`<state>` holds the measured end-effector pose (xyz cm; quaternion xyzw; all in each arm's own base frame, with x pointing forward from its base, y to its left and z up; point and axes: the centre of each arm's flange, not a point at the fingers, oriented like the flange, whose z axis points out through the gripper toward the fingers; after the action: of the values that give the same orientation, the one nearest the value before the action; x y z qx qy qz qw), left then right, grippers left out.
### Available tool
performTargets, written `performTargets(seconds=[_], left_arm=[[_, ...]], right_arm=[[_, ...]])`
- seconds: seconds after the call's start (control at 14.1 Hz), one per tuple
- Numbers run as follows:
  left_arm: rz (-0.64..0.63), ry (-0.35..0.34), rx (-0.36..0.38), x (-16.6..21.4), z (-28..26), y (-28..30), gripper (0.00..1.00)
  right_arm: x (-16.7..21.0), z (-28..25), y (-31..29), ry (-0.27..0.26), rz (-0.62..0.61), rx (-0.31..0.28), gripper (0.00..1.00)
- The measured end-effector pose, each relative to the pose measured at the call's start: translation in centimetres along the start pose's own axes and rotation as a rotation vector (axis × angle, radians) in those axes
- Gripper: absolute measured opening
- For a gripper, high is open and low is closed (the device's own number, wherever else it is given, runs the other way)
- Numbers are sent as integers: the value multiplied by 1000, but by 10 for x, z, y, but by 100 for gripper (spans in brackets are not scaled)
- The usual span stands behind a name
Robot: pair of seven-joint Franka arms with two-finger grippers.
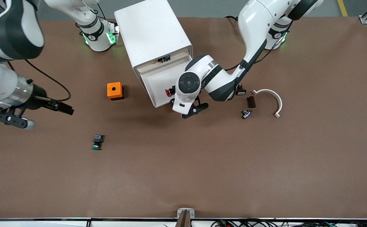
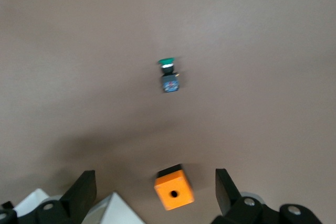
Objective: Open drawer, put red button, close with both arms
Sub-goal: 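Push the drawer shut into the white cabinet with the left gripper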
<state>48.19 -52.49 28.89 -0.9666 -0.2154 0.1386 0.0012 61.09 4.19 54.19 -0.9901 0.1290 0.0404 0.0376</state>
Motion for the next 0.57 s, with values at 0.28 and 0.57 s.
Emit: performTargets(seconds=[0.28, 0.57], left_arm=[[-7, -33, 10, -32, 6, 5, 100], [-62, -121, 14, -60, 15, 9, 100]], right_arm=[[-1, -24, 43, 14, -86, 10, 100], [-15, -55, 62, 52, -142, 19, 100]])
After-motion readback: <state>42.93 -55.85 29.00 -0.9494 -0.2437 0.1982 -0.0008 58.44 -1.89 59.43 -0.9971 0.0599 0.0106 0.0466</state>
